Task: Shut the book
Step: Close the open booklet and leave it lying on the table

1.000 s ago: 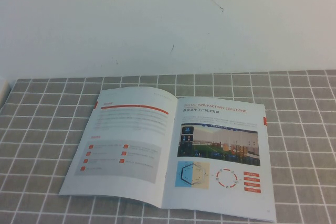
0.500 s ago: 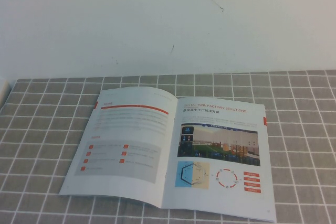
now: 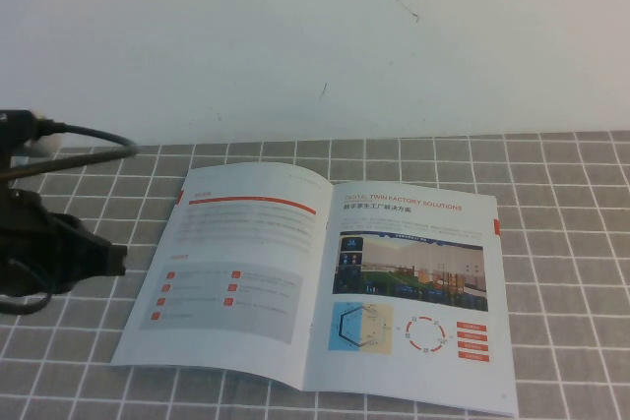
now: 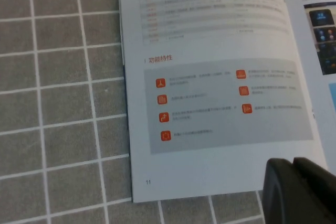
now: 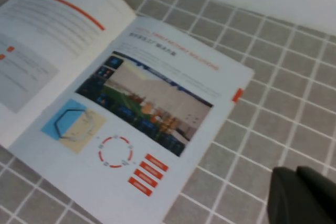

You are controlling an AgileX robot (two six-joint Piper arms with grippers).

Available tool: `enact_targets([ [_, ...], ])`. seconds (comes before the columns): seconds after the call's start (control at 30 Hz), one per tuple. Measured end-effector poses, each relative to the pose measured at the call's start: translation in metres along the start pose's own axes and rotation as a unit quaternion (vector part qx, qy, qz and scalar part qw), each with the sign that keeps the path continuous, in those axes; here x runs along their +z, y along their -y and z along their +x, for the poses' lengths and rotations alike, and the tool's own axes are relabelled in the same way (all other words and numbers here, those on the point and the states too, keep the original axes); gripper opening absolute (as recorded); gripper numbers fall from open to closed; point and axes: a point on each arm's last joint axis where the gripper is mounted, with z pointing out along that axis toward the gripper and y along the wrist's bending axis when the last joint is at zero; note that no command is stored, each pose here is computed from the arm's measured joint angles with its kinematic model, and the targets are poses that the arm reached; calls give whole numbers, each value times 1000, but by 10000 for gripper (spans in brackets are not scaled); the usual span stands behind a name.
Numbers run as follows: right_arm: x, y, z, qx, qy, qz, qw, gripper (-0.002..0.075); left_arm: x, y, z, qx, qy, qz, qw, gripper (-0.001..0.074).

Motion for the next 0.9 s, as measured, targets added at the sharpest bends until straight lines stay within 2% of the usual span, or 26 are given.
enact_targets([
  [0.23, 79, 11, -9, 9, -57, -96, 994, -3, 54, -11, -5, -4, -72, 4, 997, -4],
  [0.4, 140, -3, -7, 0, -109, -136, 985, -3, 84, -22, -16, -2, -101, 1, 995, -4],
  [0.67, 214, -32, 23, -6, -173, -143, 974, -3, 124, -58, -24, -42, -136, -22, 990, -4],
  [0.9, 252, -28, 54, 4, -215, -115, 970, -3, 152, -75, -22, -58, -145, -36, 987, -4],
])
